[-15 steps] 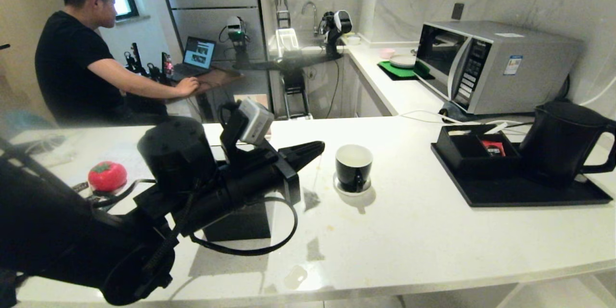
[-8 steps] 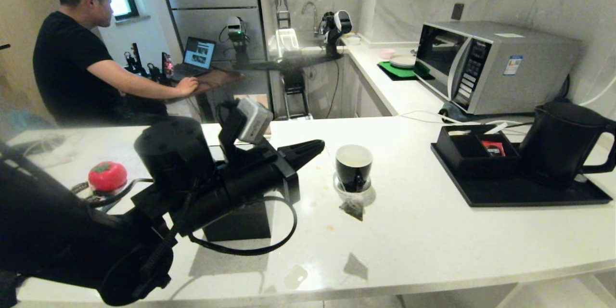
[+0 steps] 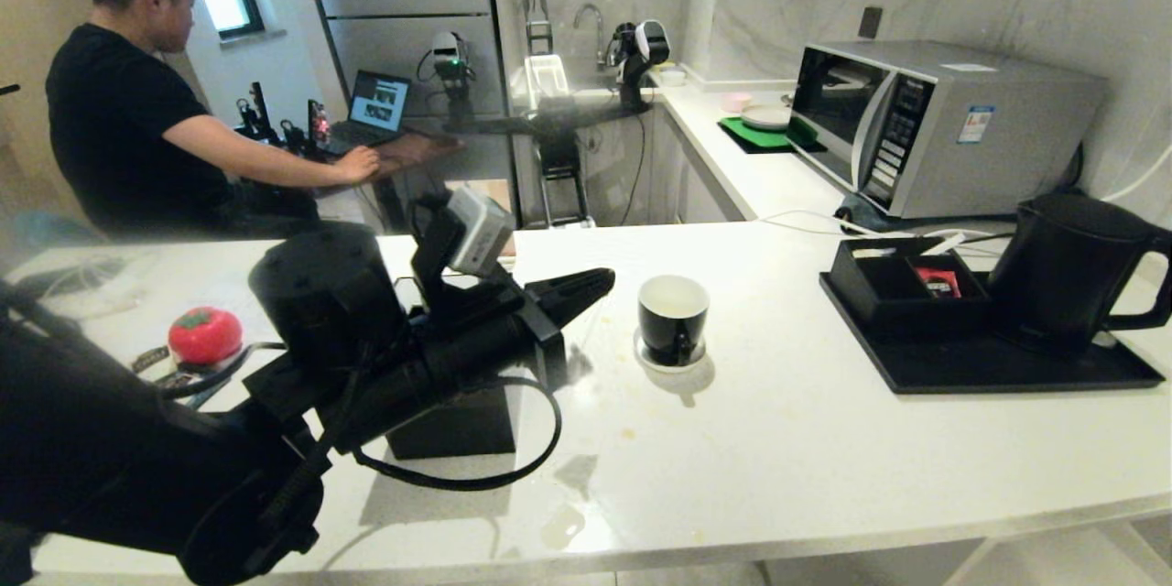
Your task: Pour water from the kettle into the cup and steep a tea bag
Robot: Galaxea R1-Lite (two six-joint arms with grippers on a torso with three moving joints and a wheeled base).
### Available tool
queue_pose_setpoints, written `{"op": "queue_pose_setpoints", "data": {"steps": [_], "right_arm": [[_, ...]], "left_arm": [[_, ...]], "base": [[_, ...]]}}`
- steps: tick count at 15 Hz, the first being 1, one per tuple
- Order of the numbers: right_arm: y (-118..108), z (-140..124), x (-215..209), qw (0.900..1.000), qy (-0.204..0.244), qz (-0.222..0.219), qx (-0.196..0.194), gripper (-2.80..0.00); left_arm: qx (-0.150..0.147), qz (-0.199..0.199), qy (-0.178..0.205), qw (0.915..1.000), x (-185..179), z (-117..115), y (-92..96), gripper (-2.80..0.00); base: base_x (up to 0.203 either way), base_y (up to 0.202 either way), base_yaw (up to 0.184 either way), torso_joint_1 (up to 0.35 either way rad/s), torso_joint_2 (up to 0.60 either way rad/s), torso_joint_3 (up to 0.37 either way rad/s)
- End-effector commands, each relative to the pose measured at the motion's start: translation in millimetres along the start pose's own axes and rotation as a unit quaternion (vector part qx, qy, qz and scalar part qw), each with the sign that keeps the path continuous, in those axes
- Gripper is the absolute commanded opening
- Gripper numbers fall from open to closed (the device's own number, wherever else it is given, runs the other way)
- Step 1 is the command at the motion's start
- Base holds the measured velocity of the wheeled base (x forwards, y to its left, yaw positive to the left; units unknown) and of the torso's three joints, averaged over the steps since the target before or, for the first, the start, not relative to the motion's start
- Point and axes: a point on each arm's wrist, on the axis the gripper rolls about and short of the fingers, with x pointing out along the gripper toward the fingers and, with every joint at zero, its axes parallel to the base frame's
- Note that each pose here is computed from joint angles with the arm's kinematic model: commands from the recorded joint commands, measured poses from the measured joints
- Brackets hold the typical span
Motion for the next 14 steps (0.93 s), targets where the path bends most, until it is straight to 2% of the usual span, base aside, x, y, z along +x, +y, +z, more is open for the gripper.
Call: {"op": "queue_pose_setpoints", "data": {"steps": [1,5,9,14], "right_arm": [[0.9,-8.4,-7.4,1.0,-0.019,0.0,0.005,-2.8],[1.2,-10.5,-12.6,0.998,-0.054,-0.004,0.028,-2.8],[1.1,-10.4,-12.7,0.998,-0.055,-0.004,0.033,-2.8],[1.0,-10.3,-12.7,0.997,-0.055,-0.005,0.06,-2.8]], "left_arm": [[0.001,-0.001,-0.003,1.0,-0.2,0.6,-0.5,-2.8],[0.0,-0.002,-0.002,1.0,-0.5,0.2,-0.6,-2.8],[0.0,-0.005,-0.006,1.0,1.6,1.8,-1.9,-2.8],[0.005,-0.006,-0.019,0.9998,9.2,6.6,0.5,-2.8]], "base": [[0.0,0.0,0.0,0.0,0.0,0.0],[0.0,0.0,0.0,0.0,0.0,0.0],[0.0,0.0,0.0,0.0,0.0,0.0],[0.0,0.0,0.0,0.0,0.0,0.0]]}}
